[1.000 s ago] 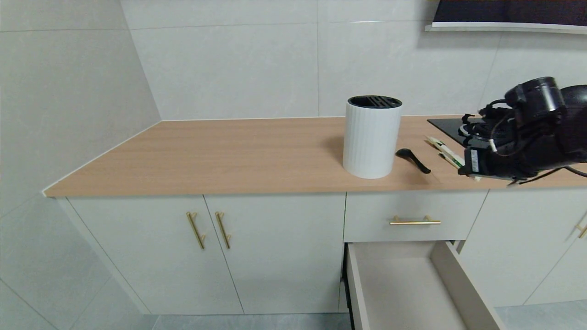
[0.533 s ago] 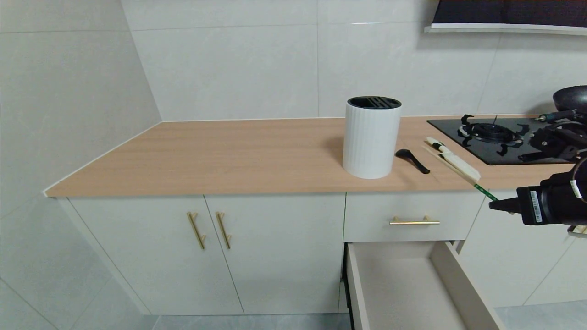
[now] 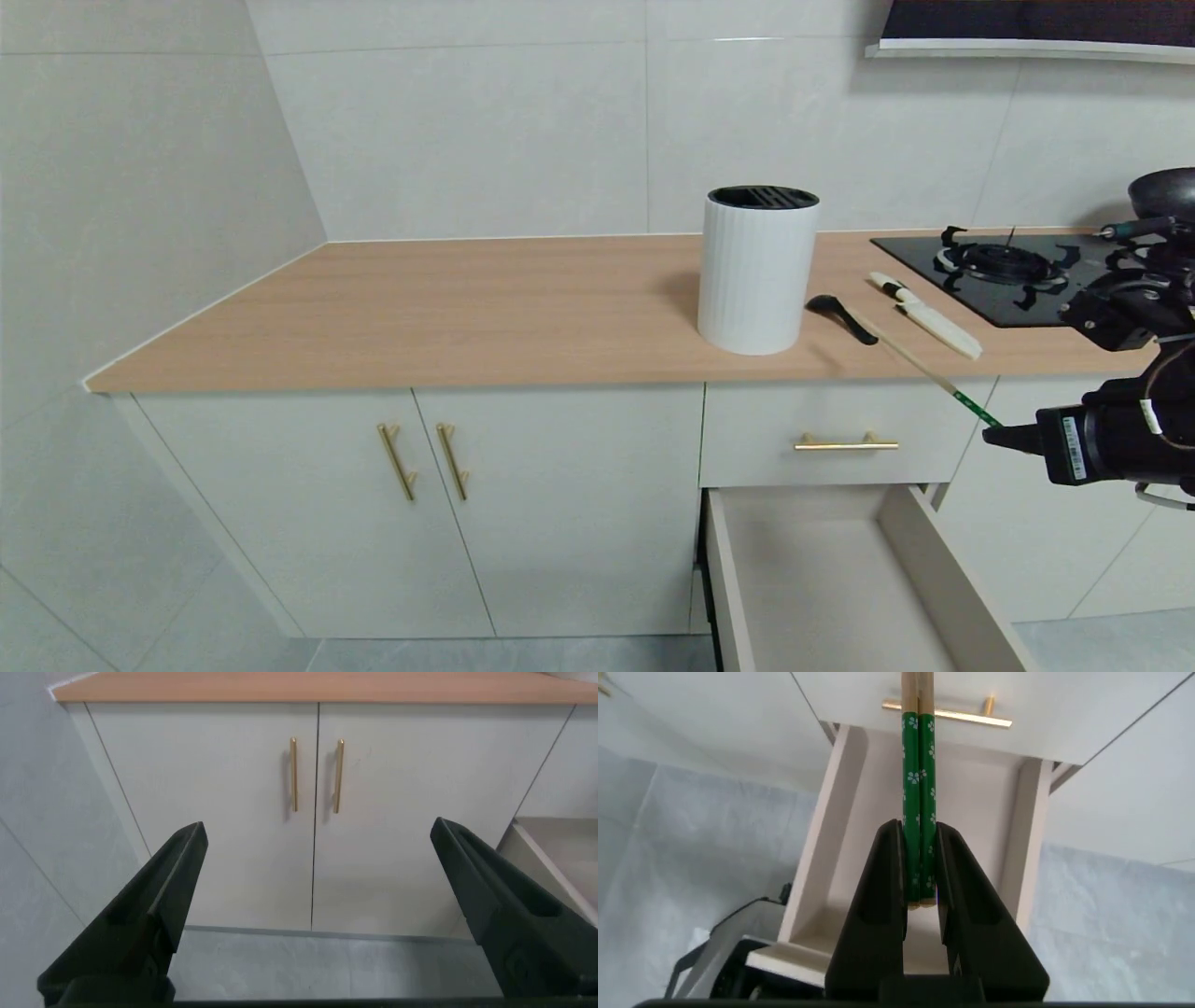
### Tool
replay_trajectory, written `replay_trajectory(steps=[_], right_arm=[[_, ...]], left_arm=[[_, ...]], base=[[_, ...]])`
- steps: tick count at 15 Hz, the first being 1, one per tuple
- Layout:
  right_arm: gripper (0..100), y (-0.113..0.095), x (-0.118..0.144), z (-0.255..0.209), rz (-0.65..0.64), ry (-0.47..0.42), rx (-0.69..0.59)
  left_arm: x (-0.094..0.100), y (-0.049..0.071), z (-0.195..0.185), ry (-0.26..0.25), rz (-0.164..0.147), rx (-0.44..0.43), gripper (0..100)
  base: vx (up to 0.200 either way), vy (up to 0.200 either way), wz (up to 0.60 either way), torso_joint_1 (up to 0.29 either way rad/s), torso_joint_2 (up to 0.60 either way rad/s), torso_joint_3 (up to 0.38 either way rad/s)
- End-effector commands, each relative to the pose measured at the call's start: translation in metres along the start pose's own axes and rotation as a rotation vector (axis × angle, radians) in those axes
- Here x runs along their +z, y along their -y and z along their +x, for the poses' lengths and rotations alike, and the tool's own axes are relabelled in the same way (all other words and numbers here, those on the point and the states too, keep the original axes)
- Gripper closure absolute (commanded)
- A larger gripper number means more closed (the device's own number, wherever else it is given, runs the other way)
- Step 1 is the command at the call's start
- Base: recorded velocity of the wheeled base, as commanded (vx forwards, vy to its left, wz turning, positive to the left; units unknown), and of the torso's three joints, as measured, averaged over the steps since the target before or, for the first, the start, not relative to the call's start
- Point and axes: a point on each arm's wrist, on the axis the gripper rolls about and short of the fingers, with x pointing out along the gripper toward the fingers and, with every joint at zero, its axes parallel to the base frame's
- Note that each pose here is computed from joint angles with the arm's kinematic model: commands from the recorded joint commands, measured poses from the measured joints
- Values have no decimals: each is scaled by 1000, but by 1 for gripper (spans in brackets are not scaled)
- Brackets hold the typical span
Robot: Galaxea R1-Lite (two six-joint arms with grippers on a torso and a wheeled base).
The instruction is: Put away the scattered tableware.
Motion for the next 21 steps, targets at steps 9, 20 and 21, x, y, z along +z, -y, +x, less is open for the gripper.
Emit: replay_trajectory(steps=[9,20,21], right_arm=[[100,-8,-15,8,-91,-62,41],[100,-26,-34,33,-183,-178,116],[100,-28,-39,51,-187,-227,130]], left_arm=[[0,0,0,0,0,1,0],[0,0,0,-1,0,-1,0],[0,0,0,-1,0,-1,0]], base=[[0,0,0,-182,462,276],[0,0,0,-94,309,209],[0,0,0,0,0,0]])
